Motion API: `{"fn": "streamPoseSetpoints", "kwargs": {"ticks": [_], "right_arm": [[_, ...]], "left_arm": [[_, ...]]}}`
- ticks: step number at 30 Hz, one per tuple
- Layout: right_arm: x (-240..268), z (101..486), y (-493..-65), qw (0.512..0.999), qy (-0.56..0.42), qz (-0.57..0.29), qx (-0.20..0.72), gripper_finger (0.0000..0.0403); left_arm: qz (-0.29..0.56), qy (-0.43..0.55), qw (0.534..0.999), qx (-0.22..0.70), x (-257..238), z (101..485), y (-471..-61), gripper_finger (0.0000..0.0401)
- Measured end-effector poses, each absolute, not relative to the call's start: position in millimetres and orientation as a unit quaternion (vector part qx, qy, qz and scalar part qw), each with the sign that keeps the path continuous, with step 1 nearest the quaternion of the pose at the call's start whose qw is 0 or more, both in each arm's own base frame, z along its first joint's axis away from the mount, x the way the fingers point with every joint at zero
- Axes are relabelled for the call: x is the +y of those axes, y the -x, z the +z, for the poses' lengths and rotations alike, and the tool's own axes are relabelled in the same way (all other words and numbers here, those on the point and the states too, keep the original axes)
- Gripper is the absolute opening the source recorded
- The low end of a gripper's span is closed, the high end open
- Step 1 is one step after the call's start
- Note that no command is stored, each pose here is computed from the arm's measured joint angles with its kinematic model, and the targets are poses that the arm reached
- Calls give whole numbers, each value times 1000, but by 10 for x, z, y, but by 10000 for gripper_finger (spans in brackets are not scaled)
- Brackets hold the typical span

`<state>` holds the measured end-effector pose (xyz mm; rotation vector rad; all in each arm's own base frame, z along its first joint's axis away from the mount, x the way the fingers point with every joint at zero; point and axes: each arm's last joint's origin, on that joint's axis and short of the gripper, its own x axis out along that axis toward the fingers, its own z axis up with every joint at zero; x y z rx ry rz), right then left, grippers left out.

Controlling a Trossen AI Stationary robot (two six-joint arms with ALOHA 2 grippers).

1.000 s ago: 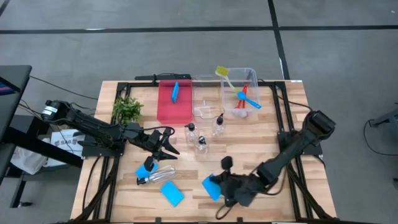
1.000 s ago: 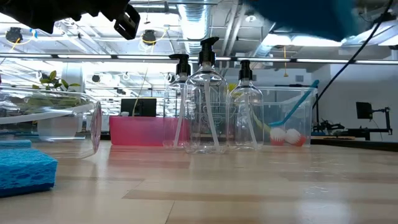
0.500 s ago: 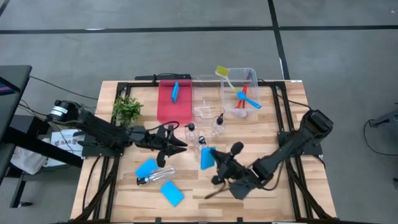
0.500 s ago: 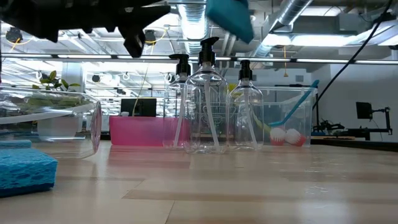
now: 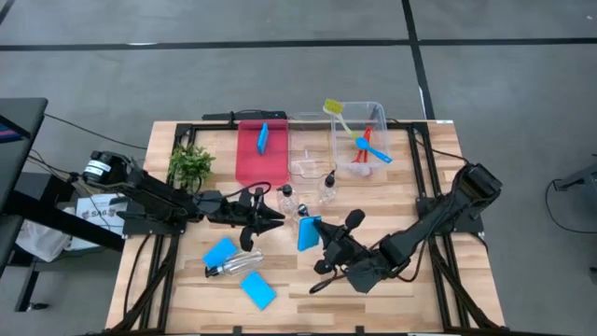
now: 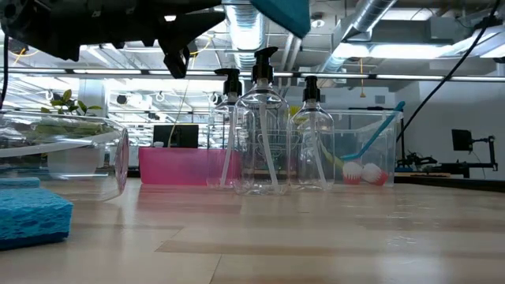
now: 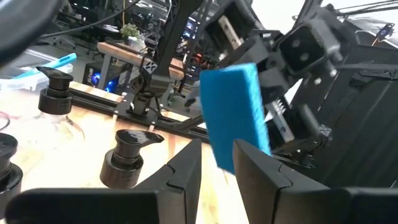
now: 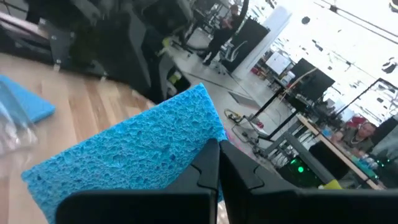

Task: Pick & Place Kitchen Sink Supplies
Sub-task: Put the blue sponge into the red bin

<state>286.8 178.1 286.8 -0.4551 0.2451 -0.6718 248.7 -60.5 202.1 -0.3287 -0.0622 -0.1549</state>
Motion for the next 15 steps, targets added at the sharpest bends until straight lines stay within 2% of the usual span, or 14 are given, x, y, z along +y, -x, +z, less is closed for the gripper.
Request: {"fn": "streamPoseSetpoints", "kwargs": {"ticks": [15], "right_arm": [[1555, 2977, -3038, 898, 246, -345, 119, 0]], "left_arm": [[-76, 176, 981, -31, -604, 2023, -2488, 94]]}}
